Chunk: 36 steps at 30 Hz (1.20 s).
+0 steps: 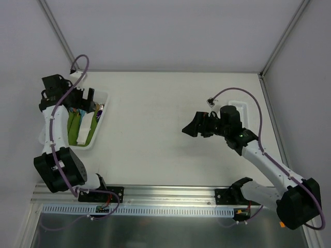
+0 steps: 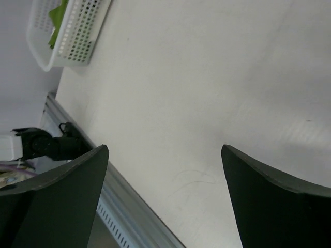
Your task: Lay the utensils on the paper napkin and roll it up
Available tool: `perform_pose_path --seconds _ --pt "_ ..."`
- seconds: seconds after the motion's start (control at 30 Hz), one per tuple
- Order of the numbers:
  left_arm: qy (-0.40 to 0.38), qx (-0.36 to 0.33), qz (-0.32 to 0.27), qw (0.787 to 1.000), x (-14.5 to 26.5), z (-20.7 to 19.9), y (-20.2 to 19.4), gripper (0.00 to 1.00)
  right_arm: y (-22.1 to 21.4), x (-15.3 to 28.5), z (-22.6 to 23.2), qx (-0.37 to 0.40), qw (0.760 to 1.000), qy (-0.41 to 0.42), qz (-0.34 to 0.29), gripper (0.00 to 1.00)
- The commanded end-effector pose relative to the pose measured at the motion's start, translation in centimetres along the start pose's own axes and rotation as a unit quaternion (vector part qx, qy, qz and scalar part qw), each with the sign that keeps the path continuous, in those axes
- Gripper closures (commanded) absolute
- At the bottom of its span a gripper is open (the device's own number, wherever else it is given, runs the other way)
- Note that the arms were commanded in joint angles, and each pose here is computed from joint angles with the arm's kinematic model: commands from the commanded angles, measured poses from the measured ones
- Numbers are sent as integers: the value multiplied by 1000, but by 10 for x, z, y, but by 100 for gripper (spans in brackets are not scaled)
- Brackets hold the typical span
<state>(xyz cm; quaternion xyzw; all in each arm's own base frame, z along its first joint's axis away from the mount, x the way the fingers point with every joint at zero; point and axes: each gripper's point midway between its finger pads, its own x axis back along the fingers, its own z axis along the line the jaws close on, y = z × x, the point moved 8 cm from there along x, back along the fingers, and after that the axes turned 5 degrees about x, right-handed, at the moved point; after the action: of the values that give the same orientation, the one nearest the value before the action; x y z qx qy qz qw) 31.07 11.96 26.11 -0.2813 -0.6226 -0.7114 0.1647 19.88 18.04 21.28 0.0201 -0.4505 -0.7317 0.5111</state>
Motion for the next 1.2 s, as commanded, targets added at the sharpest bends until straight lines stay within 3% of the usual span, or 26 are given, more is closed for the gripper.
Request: perform_pose_path --seconds 0.0,0.23,0.47,0.87,1.17 --pt "-30 -51 -13 998 5 -57 18 1 10 35 -12 54 995 -80 -2 4" --pt "-128 -90 -21 987 4 -176 39 1 17 70 -37 43 987 -152 -8 1" --pt "-196 -92 1 976 -10 -244 51 1 11 78 -66 30 972 -235 8 1" --pt "-176 -10 86 981 -71 -261 41 1 9 67 -103 13 952 -301 62 1" --pt "-196 2 92 976 -73 -263 38 1 15 64 -105 24 952 -300 52 1"
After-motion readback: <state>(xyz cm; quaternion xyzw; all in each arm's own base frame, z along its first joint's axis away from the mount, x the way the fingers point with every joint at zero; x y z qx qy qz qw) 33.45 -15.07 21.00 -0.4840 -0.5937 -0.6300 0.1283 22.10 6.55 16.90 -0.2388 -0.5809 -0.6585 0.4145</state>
